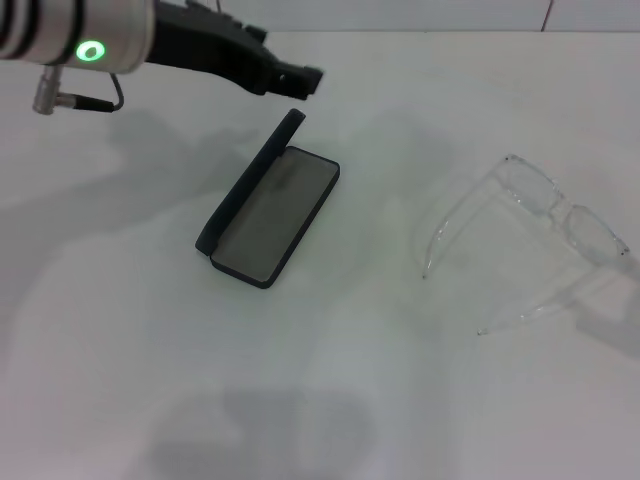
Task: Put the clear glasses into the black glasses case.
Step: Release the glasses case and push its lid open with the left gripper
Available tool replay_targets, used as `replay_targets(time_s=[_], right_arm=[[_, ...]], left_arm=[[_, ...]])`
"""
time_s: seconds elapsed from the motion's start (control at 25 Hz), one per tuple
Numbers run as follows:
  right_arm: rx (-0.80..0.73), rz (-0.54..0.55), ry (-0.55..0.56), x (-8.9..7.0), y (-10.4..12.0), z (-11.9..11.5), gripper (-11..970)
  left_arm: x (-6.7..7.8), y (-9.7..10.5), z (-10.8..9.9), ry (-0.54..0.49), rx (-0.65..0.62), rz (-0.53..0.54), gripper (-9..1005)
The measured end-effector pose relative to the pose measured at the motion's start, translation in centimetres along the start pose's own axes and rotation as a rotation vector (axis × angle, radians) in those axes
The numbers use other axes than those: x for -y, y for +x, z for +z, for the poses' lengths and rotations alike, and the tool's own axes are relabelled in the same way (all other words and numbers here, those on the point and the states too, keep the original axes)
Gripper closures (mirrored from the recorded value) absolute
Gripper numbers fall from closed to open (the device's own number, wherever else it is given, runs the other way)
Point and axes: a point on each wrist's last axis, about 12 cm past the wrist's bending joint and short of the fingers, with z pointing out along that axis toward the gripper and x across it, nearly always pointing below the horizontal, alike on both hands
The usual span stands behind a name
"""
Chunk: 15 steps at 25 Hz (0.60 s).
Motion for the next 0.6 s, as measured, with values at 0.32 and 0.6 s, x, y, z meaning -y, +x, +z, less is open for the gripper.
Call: replay_targets(time_s=[0.32,0.6], right_arm=[[0.05,-0.02,-0.005,-0.3,-0.4,-0.4,192],[0.057,-0.04,-0.009,-0.3,-0.2,-0.3,193]], left_arm=[[3.9,1.0,3.8,-0.218,-0.267,0.105,155],[3.9,2.1,5.7,-0.202,-0.332,0.077,186]])
